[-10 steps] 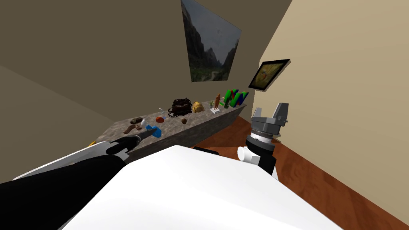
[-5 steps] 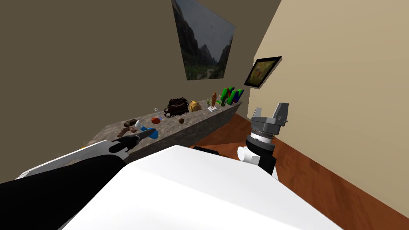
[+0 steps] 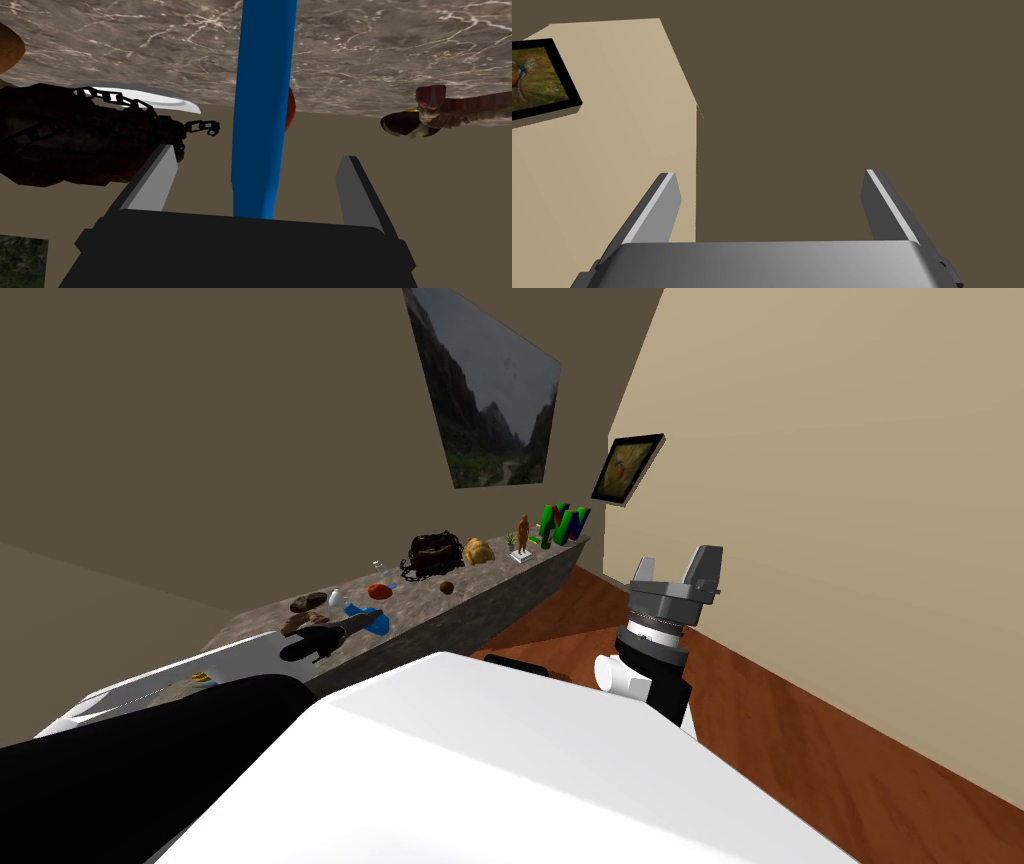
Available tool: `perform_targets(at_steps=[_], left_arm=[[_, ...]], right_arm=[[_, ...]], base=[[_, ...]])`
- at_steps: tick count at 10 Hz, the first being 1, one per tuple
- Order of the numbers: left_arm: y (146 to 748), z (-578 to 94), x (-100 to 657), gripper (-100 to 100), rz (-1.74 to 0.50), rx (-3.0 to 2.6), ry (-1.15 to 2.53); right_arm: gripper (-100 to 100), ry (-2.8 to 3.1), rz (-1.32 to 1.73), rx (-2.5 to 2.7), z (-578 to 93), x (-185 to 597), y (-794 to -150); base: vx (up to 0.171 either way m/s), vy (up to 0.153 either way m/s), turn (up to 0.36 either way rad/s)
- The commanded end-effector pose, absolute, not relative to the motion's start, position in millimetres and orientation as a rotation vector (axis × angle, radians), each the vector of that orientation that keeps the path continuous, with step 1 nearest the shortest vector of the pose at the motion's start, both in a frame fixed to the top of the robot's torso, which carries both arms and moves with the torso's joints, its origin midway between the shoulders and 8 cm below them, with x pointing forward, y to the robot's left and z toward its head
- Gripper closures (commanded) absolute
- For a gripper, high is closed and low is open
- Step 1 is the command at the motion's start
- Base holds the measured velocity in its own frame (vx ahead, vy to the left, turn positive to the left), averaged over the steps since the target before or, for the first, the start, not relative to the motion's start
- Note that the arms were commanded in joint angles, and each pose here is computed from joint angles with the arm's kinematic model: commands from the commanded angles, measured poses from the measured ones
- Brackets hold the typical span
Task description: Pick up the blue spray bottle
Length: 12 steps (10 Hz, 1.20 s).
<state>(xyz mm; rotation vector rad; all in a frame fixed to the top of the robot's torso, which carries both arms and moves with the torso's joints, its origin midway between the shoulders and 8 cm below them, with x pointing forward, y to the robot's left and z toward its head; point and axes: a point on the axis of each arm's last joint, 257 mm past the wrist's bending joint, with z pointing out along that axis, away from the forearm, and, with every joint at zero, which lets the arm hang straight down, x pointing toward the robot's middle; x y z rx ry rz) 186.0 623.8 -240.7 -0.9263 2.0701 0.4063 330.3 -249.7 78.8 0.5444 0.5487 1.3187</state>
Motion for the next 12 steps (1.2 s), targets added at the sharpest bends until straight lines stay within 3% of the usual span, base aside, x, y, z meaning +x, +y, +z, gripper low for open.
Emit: perform_targets(at_steps=[1,12], left_arm=[[639.5,-244.2,183.5,-100,0.433,-0.959,2.063],[720.5,-233.2,176.3,-100,0.548,-1.153,1.930]], right_arm=[[0,0.549,1.319,0.544,78.8,330.3,-249.7],[0,0.549,1.319,0.544,78.8,330.3,-249.7]], base=[[-0.121,-0.044,-0.270],[-0.095,-0.039,-0.179]])
